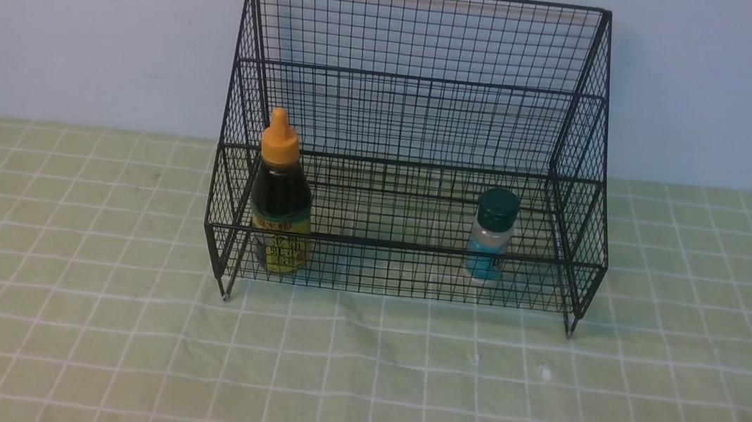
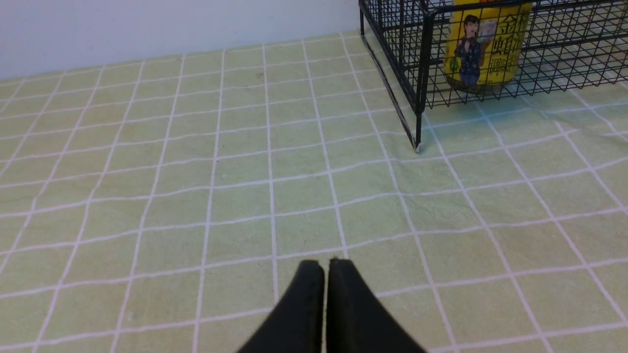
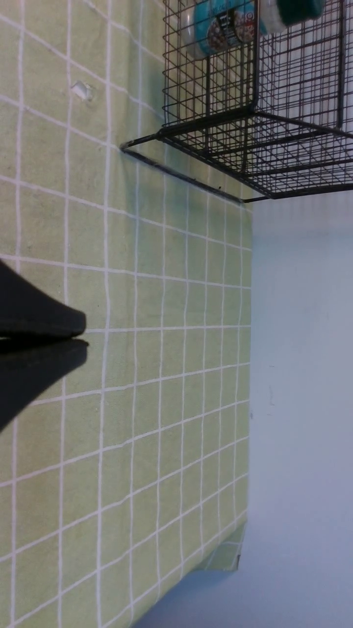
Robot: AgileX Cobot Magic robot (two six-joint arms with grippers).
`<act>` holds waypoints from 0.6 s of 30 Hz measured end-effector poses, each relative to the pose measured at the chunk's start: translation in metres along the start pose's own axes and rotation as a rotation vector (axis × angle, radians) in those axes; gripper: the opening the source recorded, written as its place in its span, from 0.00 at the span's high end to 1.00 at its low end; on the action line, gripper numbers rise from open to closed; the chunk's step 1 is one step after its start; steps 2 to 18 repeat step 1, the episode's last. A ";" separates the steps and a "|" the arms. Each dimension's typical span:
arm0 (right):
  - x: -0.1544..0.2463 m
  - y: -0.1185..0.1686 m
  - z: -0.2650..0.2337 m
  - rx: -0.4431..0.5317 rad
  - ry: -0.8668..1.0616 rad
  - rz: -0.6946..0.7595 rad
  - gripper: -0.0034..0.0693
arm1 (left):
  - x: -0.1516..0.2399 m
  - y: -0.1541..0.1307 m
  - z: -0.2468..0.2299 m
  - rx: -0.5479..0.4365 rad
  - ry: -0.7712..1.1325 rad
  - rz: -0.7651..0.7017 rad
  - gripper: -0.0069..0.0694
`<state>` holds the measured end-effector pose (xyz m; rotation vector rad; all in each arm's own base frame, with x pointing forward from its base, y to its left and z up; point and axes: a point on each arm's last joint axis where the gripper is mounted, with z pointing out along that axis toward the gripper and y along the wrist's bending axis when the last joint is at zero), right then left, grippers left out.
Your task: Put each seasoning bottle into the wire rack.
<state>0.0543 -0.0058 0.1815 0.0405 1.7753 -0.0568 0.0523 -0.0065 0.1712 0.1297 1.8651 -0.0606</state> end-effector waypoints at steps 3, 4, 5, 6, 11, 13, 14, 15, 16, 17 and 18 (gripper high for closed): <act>0.000 0.000 0.000 0.000 0.000 0.000 0.97 | 0.000 0.000 0.000 0.000 0.000 0.000 0.92; 0.000 0.000 0.000 0.000 0.000 0.000 0.97 | 0.000 0.000 0.000 0.000 0.000 0.000 0.92; 0.000 0.000 0.000 0.000 0.000 0.000 0.97 | 0.000 0.000 0.000 0.000 0.000 0.000 0.92; 0.000 0.000 0.000 0.000 0.000 0.000 0.97 | 0.000 0.000 0.000 0.000 0.000 0.000 0.92; 0.000 0.000 0.000 0.000 0.000 0.000 0.97 | 0.000 0.000 0.000 0.000 0.000 0.000 0.92; 0.000 0.000 0.000 0.000 0.000 0.000 0.97 | 0.000 0.000 0.000 0.000 0.000 0.000 0.92; 0.000 0.000 0.000 0.000 0.000 0.000 0.97 | 0.000 0.000 0.000 0.000 0.000 0.000 0.92; 0.000 0.000 0.000 0.000 0.000 0.000 0.97 | 0.000 0.000 0.000 0.000 0.000 0.000 0.92; 0.000 0.000 0.000 0.000 0.000 0.000 0.97 | 0.000 0.000 0.000 0.000 0.000 0.000 0.92; 0.000 0.000 0.000 0.000 0.000 0.000 0.97 | 0.000 0.000 0.000 0.000 0.000 0.000 0.92; 0.000 0.000 0.000 0.000 0.000 0.000 0.97 | 0.000 0.000 0.000 0.000 0.000 0.000 0.92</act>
